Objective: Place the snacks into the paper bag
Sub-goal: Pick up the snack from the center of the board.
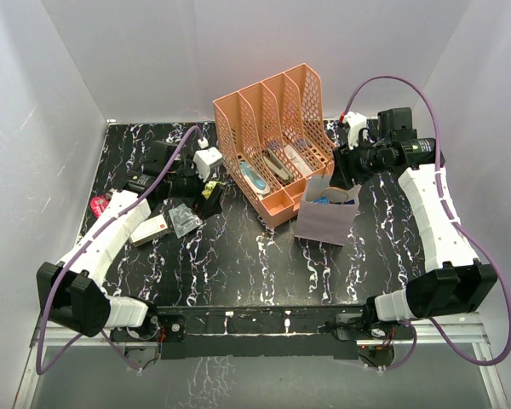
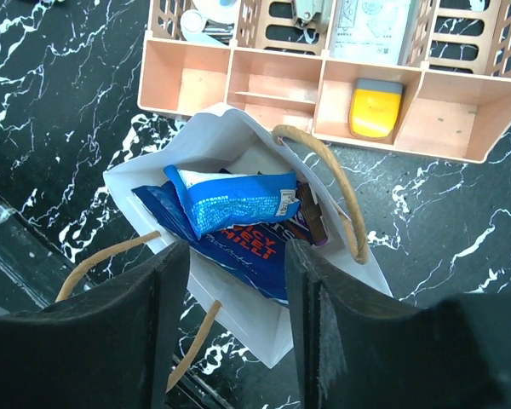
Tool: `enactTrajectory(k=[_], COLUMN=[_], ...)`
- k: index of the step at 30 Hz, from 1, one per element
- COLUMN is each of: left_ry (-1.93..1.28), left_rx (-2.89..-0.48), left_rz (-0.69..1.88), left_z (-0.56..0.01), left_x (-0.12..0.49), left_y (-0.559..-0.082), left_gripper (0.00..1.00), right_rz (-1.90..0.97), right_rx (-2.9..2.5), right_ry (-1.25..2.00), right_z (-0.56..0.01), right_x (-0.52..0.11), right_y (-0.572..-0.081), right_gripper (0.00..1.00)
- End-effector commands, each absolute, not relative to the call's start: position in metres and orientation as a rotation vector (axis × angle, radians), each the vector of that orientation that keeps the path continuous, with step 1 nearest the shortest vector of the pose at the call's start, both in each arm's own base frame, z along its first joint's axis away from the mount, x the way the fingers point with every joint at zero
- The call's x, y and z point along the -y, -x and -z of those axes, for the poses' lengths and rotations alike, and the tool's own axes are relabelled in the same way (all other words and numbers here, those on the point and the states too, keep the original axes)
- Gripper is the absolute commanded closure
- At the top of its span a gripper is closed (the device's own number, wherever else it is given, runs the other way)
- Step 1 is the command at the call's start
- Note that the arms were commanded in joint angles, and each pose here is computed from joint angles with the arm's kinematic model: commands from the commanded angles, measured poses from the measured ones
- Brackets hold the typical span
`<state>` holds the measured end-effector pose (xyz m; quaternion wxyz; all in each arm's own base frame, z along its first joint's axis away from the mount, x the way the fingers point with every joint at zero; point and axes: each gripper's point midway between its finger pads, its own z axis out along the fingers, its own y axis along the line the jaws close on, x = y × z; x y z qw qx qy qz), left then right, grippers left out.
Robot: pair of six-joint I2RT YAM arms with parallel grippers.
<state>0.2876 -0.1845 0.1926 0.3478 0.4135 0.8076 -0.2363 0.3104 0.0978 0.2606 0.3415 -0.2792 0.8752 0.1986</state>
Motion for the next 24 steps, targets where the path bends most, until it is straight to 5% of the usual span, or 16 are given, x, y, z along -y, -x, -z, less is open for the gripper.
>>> enactTrajectory(k=[1, 24], left_ry=[-0.910, -0.804], left_rx=[-2.112, -2.421], left_rz=[0.425, 0.101], left_z=[-0.206, -0.136], left_x=[0.157, 0.076], left_y=[-0.308, -0.324], left_gripper=[0.02, 0.02], right_rz=[-0.511, -0.523], right_rx=[-2.107, -1.678], right_ry=[0.753, 0.861], right_z=[-0.300, -0.379], right_x=[-0.107, -0.138], right_y=[-0.321, -0.332], right_gripper=[0.47, 0.39])
